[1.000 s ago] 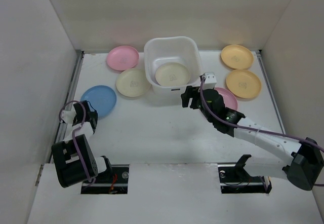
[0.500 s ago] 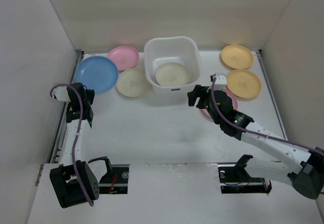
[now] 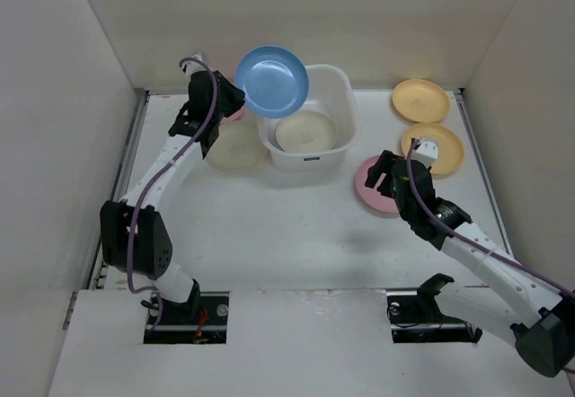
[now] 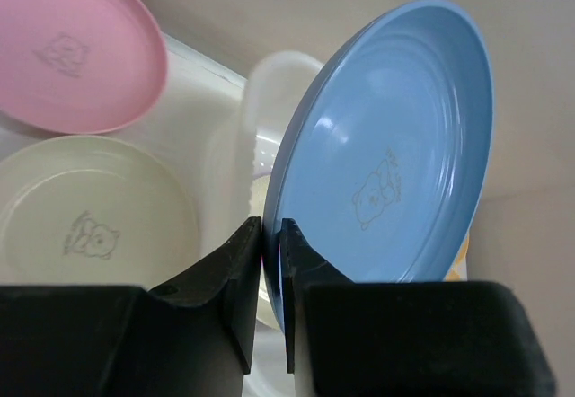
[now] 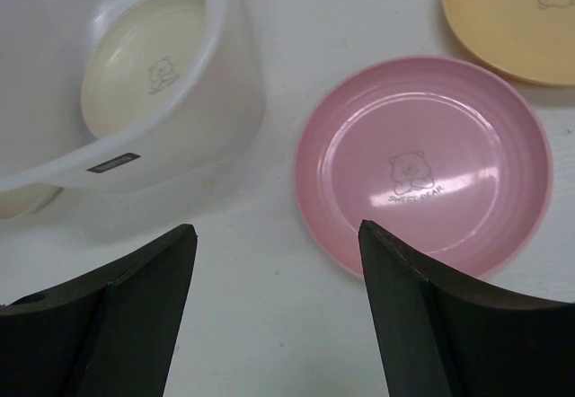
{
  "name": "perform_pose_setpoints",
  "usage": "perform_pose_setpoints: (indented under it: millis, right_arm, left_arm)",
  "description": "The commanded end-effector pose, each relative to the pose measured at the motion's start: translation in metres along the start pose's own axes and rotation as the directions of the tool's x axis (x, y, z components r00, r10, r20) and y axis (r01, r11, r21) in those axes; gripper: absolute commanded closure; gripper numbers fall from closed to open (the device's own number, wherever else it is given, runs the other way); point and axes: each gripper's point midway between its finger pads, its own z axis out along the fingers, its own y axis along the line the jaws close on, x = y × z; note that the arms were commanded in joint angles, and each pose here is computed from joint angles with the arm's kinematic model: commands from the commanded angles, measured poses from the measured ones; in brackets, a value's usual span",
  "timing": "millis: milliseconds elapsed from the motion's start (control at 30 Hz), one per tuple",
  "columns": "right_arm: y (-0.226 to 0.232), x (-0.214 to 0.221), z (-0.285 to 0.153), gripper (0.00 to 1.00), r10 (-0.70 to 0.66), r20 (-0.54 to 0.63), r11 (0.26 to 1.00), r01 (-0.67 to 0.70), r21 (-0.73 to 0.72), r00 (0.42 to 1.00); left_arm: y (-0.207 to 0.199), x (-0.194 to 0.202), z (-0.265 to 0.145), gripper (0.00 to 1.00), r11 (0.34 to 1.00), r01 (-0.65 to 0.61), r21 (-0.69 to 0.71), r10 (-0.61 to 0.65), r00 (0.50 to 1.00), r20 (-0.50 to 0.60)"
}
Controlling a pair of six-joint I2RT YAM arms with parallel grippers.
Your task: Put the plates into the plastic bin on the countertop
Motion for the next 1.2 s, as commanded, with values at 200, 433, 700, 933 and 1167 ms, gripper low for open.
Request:
perform_pose_setpoints:
  millis: [200, 433, 700, 933, 1167]
  right_arm:
    - [-0.059, 0.003, -0.012, 0.22, 0.086, -0.016, 0.979, -0.082, 0.185, 0.996]
    - [-0.091, 0.017, -0.012, 0.22, 0.117, -0.071, 0.955, -0.092, 0.283, 0.991]
    - [-0.104, 0.035, -0.006, 0.23, 0.156, -0.1, 0.934, -0.113, 0.339, 0.983]
    - [-0.106, 0.06, -0.003, 0.24, 0.227, -0.146, 0.919, -0.163, 0.358, 0.963]
    - [-0.114, 0.073, 0.0, 0.24, 0.342, -0.11, 0.87, -0.27, 0.413, 0.933]
  left_arm:
    - [-0.057, 0.049, 0.069, 0.89, 0.978, -0.133, 0.159, 0.156, 0.978, -0.139]
    - [-0.06, 0.104, 0.11, 0.89, 0.959, -0.227, 0.171, 0.263, 0.936, -0.233]
    - [-0.052, 0.143, 0.128, 0.77, 0.935, -0.314, 0.165, 0.351, 0.888, -0.298]
    - [-0.096, 0.103, 0.099, 0.31, 0.905, -0.367, 0.217, 0.405, 0.898, -0.171]
    - [-0.147, 0.054, 0.035, 0.0, 0.851, -0.455, 0.262, 0.473, 0.881, -0.007]
